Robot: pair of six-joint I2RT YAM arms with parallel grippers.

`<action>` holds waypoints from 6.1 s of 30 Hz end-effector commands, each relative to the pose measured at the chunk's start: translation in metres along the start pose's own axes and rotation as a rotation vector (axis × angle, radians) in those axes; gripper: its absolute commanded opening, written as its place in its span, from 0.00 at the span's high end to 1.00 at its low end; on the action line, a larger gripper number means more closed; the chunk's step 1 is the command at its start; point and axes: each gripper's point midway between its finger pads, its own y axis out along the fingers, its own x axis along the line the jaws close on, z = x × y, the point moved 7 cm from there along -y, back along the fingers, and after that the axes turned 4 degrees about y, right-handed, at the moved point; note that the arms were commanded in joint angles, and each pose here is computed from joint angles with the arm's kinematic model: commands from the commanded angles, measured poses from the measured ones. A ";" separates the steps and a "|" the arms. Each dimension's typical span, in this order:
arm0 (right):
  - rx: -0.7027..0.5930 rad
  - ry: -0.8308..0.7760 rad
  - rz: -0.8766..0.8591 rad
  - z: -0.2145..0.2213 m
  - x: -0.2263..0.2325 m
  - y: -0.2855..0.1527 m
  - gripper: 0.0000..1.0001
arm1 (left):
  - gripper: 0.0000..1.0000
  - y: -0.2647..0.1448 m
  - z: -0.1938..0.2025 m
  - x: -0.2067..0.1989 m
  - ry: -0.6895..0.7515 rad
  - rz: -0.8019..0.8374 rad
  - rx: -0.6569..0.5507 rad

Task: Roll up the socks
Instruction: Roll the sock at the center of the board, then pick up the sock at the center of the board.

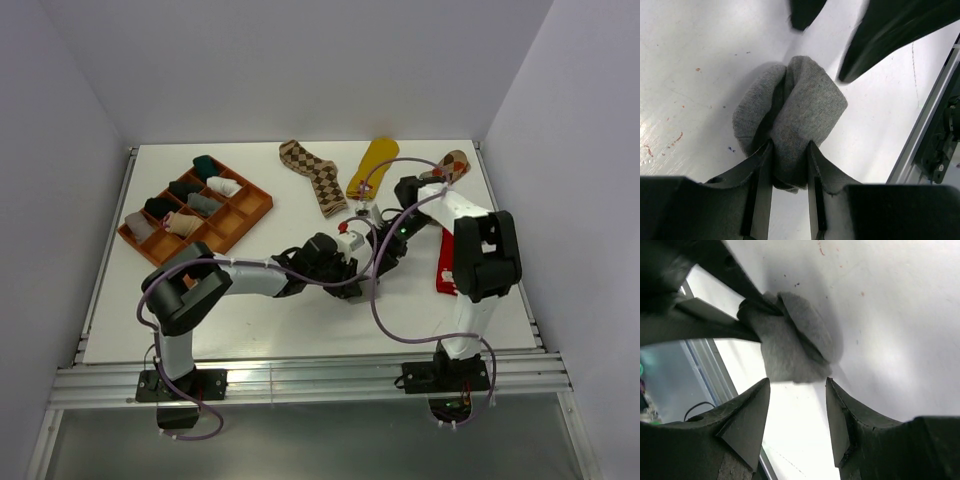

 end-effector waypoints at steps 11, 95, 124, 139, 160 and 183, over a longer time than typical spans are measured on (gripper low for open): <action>-0.318 -0.253 0.388 0.019 0.019 -0.045 0.40 | 1.00 -0.012 0.060 0.027 -0.239 -0.067 0.365; 0.324 -0.416 0.139 0.021 0.022 0.068 0.97 | 0.49 -0.146 -0.001 0.054 -0.522 -0.213 -0.565; 0.446 -0.276 0.061 0.012 0.010 0.068 0.96 | 0.42 -0.041 -0.005 -0.059 0.475 -0.444 -0.080; 0.488 -0.231 0.011 0.012 0.009 0.068 0.96 | 0.37 -0.007 0.006 -0.041 0.687 -0.507 0.105; 0.571 -0.179 -0.107 0.018 0.012 0.068 0.95 | 0.37 0.015 0.013 -0.030 0.774 -0.482 0.230; 0.581 -0.165 -0.167 0.025 0.020 0.068 0.95 | 0.77 0.039 0.052 -0.014 0.730 -0.434 0.354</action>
